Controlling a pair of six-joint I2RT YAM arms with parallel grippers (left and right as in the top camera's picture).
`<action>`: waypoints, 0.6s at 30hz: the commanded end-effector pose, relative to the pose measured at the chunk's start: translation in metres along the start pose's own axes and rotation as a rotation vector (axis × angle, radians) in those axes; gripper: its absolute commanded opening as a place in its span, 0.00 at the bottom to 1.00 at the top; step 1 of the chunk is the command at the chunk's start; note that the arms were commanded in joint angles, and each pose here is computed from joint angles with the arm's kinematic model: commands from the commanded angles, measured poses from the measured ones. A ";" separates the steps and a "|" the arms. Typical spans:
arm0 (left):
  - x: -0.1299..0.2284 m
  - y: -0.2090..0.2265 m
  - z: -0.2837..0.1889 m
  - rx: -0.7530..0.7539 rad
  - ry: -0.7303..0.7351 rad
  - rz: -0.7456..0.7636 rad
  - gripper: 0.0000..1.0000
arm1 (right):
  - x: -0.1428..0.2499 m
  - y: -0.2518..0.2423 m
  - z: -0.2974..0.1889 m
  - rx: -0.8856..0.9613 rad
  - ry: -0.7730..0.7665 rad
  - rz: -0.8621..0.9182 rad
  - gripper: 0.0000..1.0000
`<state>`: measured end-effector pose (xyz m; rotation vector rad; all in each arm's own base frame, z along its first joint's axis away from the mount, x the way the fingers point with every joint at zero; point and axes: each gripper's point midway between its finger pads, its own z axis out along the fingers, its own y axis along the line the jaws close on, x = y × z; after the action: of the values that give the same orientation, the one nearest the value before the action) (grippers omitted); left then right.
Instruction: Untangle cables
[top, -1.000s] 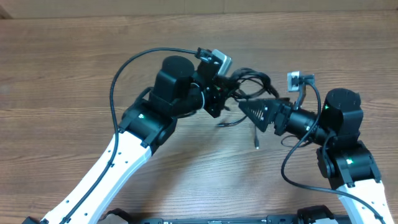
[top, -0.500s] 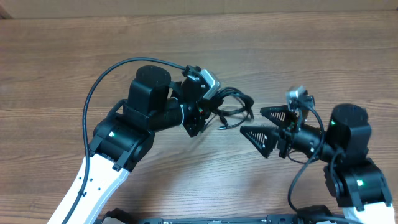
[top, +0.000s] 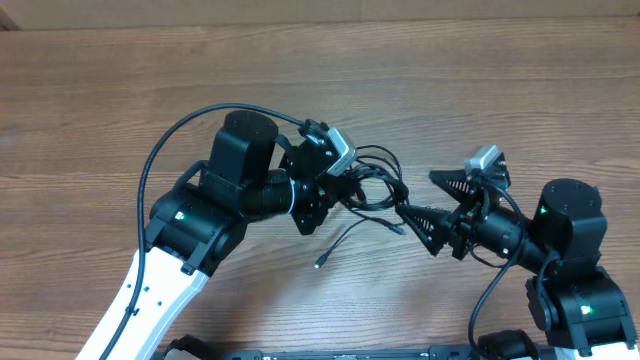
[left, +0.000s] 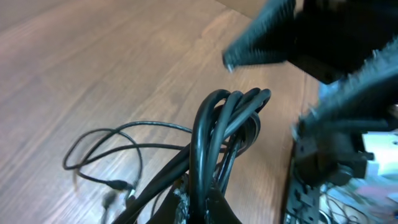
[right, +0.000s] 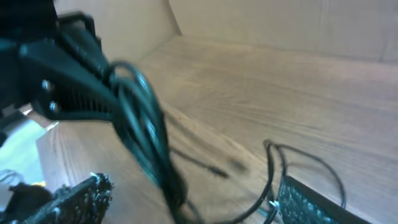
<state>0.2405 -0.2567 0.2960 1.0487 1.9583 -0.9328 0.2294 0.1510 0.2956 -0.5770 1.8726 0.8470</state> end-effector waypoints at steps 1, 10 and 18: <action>-0.002 -0.017 0.004 0.090 -0.001 0.022 0.04 | -0.017 0.002 -0.003 0.015 -0.054 -0.062 0.79; -0.019 -0.022 0.012 0.069 -0.049 -0.064 0.04 | -0.019 0.003 -0.004 0.010 -0.062 -0.069 0.59; -0.019 -0.018 0.013 0.046 -0.048 -0.109 0.04 | -0.019 0.002 -0.004 0.011 -0.061 -0.064 0.12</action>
<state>0.2349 -0.2795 0.3066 0.9779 1.9654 -1.0428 0.2344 0.1508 0.3057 -0.5882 1.8187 0.8199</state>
